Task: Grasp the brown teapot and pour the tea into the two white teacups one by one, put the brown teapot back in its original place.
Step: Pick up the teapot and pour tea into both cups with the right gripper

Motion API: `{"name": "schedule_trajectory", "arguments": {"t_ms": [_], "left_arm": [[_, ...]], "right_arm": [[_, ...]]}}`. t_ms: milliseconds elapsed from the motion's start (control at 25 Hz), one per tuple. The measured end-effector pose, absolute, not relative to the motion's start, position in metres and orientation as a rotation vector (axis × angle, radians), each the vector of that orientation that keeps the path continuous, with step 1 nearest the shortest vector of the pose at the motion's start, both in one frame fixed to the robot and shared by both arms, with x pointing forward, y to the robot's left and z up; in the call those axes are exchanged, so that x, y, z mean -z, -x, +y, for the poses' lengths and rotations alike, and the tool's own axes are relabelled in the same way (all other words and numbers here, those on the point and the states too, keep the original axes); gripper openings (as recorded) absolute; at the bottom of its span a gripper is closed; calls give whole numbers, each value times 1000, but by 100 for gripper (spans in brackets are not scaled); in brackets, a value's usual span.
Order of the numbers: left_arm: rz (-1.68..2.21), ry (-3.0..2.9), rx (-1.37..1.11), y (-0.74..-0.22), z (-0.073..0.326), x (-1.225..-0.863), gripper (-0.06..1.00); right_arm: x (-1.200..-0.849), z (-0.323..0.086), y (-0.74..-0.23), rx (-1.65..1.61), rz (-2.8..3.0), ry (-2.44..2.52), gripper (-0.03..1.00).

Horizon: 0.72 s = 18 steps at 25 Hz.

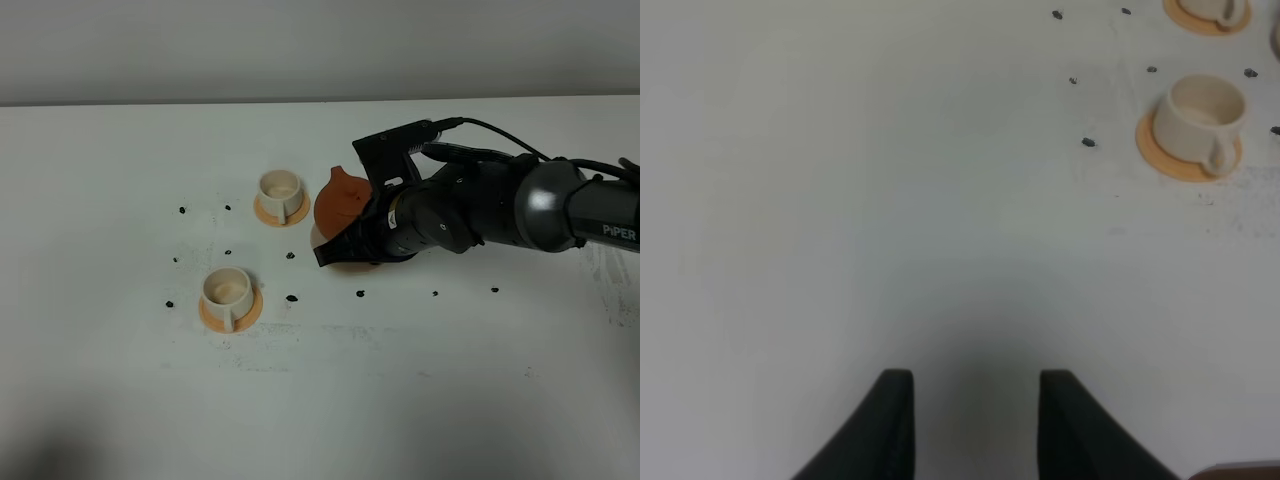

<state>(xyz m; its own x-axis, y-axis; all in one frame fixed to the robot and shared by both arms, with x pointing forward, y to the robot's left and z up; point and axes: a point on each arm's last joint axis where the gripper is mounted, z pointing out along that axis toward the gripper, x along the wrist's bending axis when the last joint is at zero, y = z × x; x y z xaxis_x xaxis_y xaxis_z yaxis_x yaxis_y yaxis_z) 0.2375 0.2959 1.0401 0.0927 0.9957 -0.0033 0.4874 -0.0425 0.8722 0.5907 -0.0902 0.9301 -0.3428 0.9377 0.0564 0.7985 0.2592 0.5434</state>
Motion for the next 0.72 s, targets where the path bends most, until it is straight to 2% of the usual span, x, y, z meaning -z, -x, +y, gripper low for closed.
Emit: {"name": "schedule_trajectory", "arguments": {"t_ms": [160, 720], "left_arm": [[1490, -1631, -869, -237, 296, -1040, 29], [1490, -1631, -869, -237, 296, -1040, 29]], "right_arm": [[-942, -92, -590, -744, 2241, -1578, 9], [-946, -73, -583, -785, 2331, -1336, 9]]}}
